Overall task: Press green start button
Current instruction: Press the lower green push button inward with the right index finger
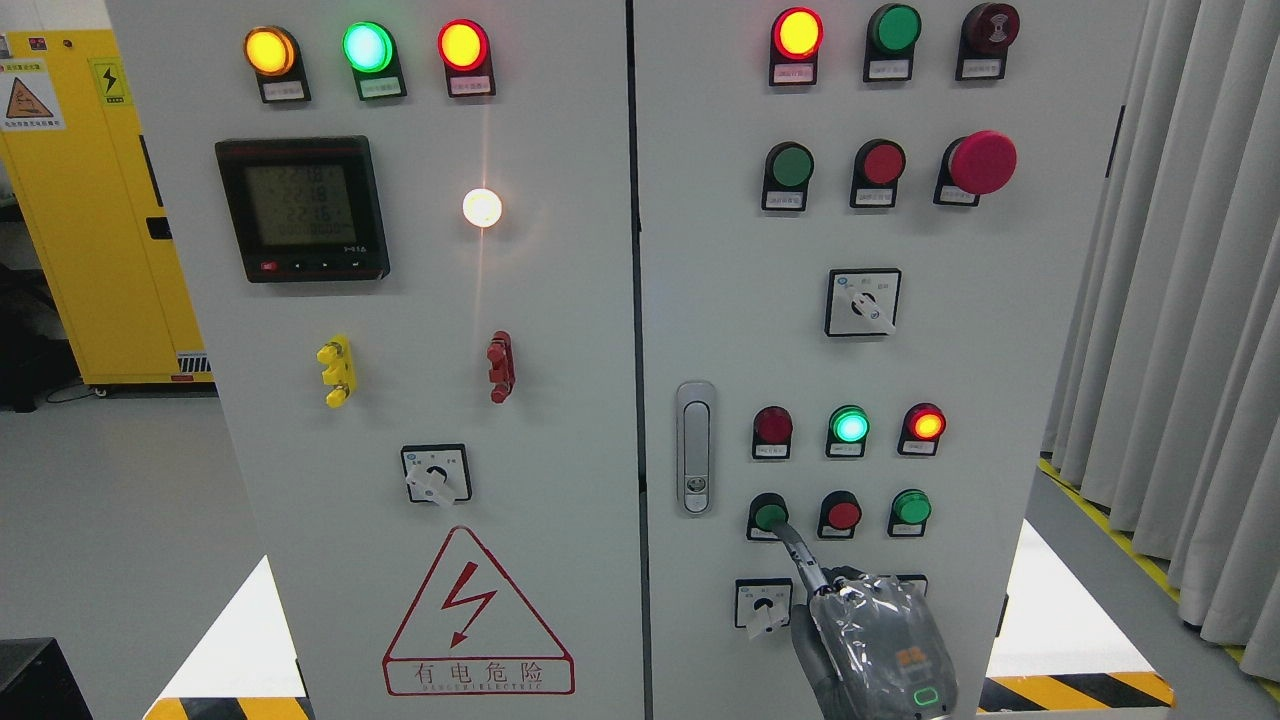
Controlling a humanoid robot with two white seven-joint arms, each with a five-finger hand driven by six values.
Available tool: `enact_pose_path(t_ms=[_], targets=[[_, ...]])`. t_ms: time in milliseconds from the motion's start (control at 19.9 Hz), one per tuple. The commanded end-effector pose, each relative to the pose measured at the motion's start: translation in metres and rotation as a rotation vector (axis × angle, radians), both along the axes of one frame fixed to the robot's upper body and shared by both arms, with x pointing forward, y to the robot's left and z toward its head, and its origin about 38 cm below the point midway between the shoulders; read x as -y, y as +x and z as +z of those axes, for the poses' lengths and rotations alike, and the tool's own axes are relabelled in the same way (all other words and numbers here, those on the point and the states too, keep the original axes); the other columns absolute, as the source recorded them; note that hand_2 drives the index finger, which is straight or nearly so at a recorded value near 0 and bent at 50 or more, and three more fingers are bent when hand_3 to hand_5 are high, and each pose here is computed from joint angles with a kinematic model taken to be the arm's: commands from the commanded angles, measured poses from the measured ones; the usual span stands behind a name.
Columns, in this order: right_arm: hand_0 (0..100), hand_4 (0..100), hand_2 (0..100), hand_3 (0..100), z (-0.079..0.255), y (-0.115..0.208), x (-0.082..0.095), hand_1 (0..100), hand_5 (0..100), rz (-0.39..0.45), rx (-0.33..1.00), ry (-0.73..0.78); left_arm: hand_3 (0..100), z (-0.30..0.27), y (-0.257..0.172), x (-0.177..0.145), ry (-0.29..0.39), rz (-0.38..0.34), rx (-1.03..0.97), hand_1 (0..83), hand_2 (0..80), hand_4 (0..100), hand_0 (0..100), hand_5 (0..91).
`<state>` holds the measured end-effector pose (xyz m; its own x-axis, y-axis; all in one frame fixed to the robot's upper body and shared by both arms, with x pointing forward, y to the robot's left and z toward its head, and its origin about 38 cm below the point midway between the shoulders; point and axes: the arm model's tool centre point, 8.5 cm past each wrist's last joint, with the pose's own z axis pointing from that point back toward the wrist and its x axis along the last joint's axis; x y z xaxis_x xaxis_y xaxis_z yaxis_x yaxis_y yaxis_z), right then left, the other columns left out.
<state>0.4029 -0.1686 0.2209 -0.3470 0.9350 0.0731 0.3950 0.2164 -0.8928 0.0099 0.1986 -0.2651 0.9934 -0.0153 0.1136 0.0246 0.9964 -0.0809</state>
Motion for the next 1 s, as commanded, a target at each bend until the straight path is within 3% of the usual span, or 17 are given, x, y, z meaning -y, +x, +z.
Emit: enact_pose_path(t_ms=[0,954], targets=[[88,79,0,76,-0.0016,0.0012,0.0009,92,92,-0.003,-0.009,-0.001,0,0.0,0.0,0.0,-0.001,0.001,0.0,55.6,0.0,0,12,0.0],[88,79,0,76,0.0024,0.0045,-0.0001,91,92,0.001,-0.017,-0.007,0,0.0,0.0,0.0001,-0.001,-0.002,0.0,55.6,0.0,0,12,0.0]])
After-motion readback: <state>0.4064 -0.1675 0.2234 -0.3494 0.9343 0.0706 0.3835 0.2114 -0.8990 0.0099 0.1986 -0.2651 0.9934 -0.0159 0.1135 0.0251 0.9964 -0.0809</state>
